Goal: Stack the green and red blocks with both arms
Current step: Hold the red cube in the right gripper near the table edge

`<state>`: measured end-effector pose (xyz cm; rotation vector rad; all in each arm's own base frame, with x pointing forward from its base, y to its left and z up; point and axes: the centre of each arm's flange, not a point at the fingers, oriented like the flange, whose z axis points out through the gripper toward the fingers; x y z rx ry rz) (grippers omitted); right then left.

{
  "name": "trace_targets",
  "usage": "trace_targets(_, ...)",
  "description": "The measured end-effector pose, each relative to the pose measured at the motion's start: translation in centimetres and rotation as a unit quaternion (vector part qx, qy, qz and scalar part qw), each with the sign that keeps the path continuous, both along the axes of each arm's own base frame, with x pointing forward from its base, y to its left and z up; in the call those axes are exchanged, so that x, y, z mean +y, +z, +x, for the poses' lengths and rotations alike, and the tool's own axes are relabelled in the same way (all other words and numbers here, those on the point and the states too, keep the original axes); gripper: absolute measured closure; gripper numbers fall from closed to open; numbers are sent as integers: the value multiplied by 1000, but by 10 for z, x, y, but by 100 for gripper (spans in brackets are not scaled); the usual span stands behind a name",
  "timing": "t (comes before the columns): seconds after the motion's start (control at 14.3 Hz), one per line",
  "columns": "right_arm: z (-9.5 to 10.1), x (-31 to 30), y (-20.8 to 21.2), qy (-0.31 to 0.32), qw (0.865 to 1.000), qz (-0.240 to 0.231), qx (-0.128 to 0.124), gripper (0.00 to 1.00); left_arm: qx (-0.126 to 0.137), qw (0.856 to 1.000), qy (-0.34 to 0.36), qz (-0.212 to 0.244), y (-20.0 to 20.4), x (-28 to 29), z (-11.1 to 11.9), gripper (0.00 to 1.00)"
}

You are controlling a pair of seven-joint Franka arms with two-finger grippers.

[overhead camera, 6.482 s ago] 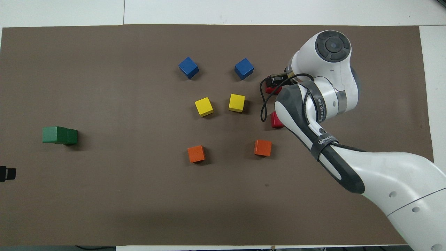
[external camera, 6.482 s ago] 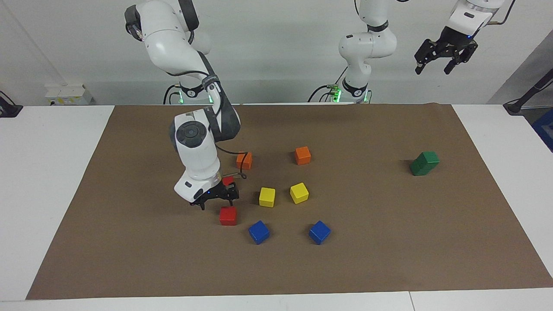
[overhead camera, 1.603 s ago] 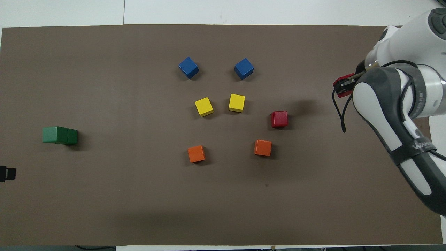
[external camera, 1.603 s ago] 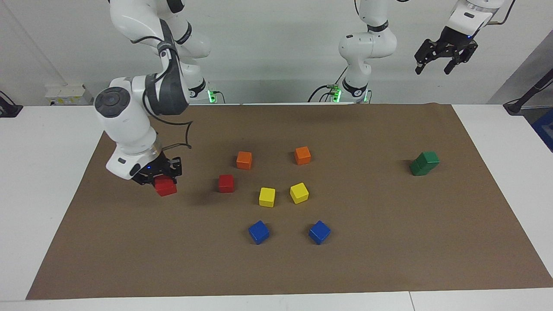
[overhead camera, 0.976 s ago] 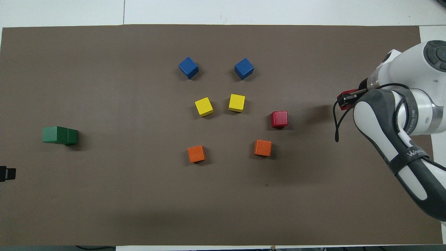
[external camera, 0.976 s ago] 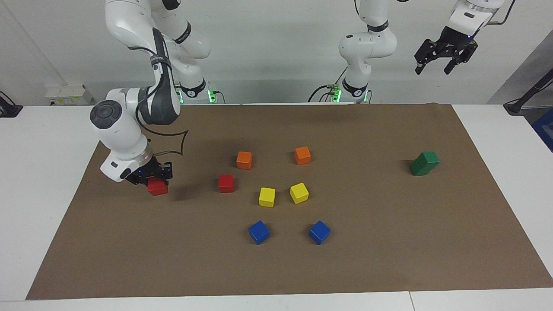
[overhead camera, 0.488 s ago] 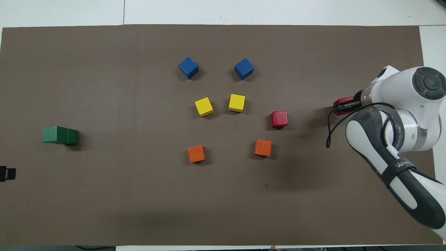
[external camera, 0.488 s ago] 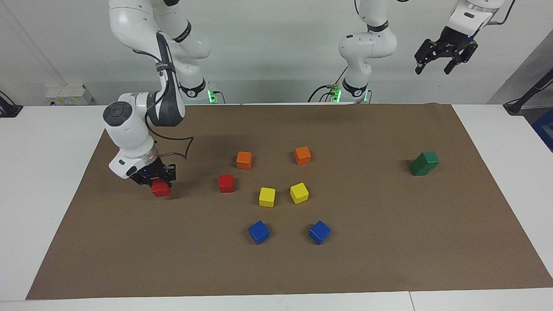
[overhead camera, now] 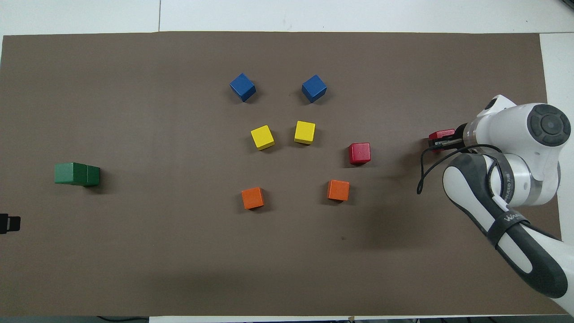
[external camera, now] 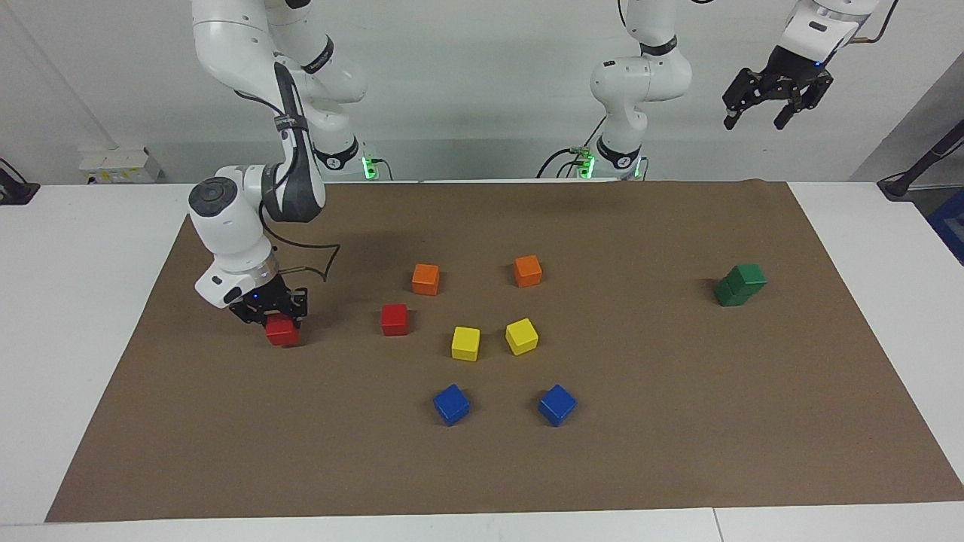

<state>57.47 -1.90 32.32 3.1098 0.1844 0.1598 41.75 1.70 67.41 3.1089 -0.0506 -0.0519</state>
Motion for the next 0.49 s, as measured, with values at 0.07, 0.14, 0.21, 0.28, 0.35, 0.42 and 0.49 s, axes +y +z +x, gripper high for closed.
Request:
trace_targets(0.07,0,-1,-1,-1,1000,0,-1,45,0,1000,0,0,0,0,0,0)
trace_targets(0.14,-1,-1,-1,-1,1000,0,0,45,0,1000,0,0,0,0,0,0)
trace_targets(0.21,-1,-1,-1,-1,1000,0,0,45,0,1000,0,0,0,0,0,0)
trace_targets(0.28,-2,-1,-2,-1,1000,0,1,45,0,1000,0,0,0,0,0,0)
trace_targets(0.35,-2,-1,-3,-1,1000,0,2,45,0,1000,0,0,0,0,0,0)
trace_targets(0.42,-3,-1,-4,-1,1000,0,3,45,0,1000,0,0,0,0,0,0)
trace_targets(0.49,-4,-1,-6,-1,1000,0,2,45,0,1000,0,0,0,0,0,0)
